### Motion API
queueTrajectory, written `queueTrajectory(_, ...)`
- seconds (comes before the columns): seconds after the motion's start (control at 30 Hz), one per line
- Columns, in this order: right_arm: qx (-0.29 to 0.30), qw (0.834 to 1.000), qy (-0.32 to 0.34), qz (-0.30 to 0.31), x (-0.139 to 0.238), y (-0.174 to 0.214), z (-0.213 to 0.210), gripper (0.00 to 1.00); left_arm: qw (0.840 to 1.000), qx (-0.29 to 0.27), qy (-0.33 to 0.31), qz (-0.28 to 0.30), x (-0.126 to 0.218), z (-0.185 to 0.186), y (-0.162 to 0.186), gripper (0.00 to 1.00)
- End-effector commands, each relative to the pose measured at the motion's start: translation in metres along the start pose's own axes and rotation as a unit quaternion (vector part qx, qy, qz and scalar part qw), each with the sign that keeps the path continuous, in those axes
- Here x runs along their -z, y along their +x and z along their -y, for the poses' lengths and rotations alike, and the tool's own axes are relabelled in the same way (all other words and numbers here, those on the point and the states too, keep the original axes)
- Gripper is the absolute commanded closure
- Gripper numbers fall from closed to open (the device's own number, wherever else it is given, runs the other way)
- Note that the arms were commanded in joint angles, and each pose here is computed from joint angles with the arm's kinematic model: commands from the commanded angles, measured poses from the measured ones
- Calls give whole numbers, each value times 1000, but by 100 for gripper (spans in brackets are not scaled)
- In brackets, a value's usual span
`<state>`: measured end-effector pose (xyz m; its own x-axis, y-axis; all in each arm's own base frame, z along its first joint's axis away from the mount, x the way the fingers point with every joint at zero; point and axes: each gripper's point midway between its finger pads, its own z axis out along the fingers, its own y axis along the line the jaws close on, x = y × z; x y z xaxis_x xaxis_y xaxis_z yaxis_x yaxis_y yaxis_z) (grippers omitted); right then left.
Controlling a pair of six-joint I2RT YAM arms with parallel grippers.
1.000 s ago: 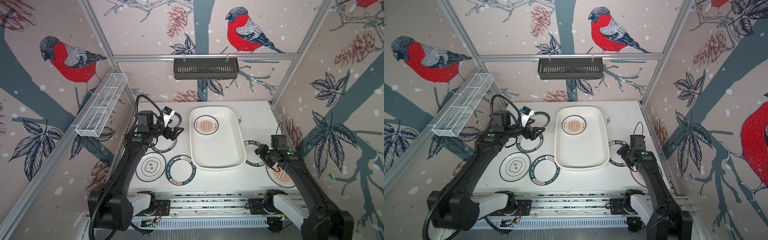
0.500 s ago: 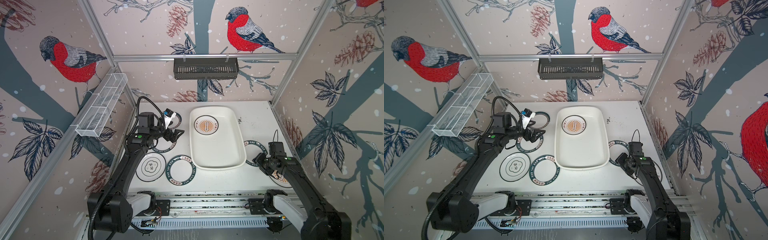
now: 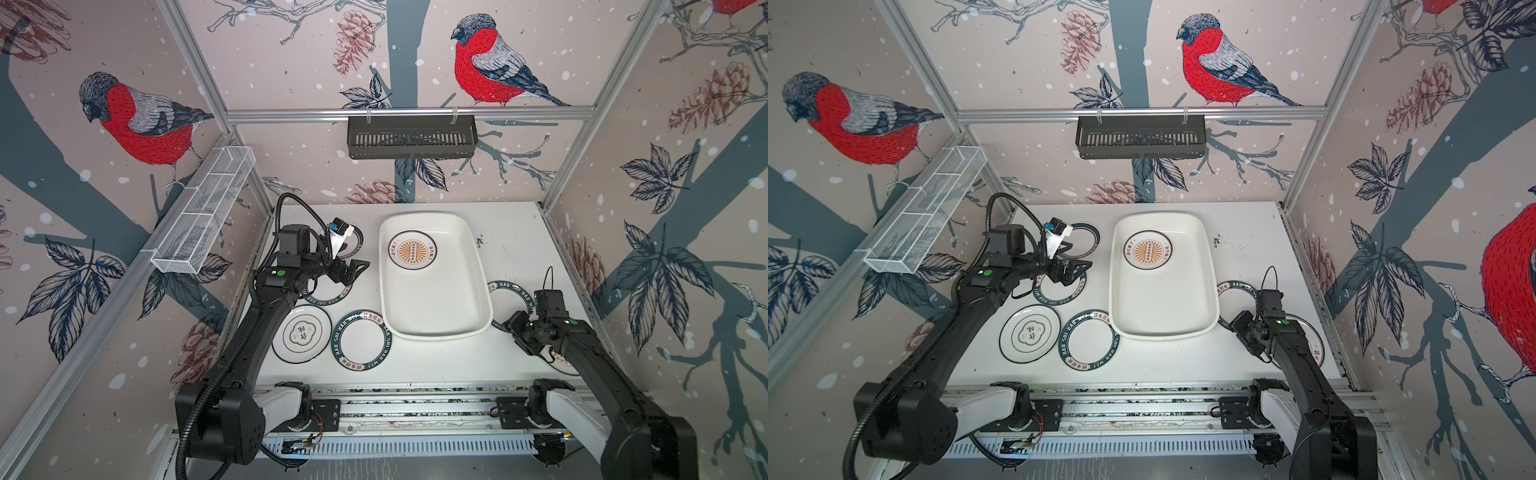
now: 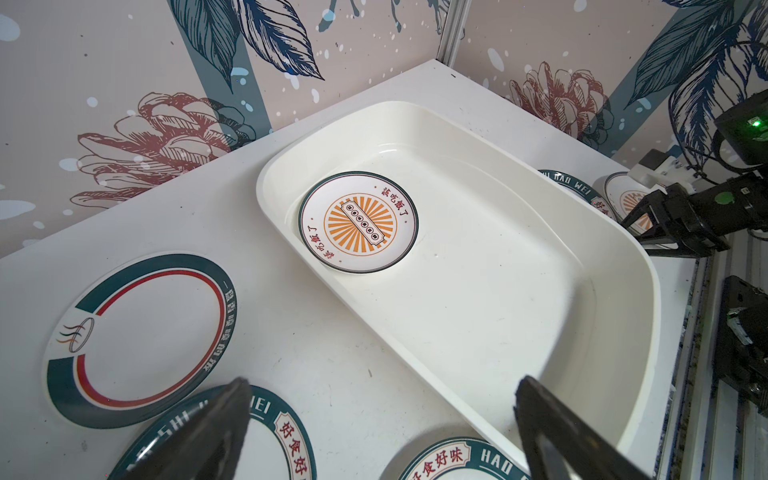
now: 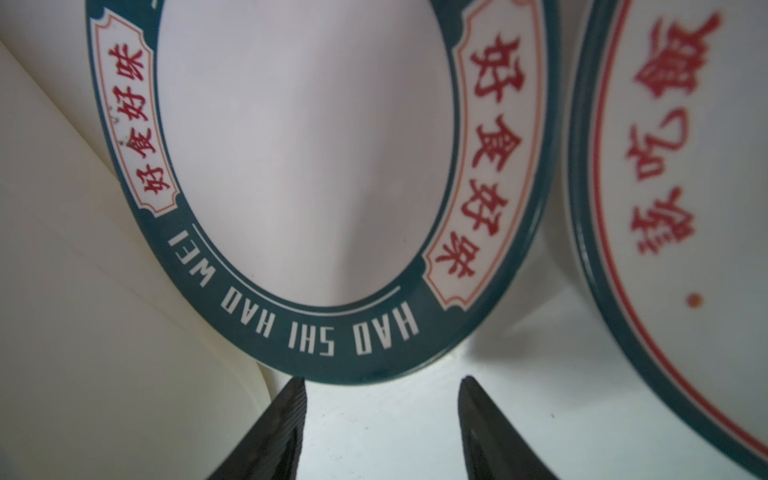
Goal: Place the plates into the plastic bin on the countertop
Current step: 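Pinch the rim of the green 'HAO SHI HAO WEI' plate with the right gripper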
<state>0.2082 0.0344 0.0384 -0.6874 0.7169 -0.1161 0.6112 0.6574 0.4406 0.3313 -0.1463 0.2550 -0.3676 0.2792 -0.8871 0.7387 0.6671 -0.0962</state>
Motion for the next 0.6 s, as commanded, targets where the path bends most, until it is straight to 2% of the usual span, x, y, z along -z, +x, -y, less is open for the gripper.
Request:
queueTrajectory(0.0, -2, 1000, -16, 14, -3, -10, -9, 40, 1000, -7, -1, 4, -1, 0, -2, 2)
queueTrajectory(0.57, -10, 998, -39, 43, -17, -43, -20, 47, 1000, -3, 0, 9, -2, 2, -4, 2)
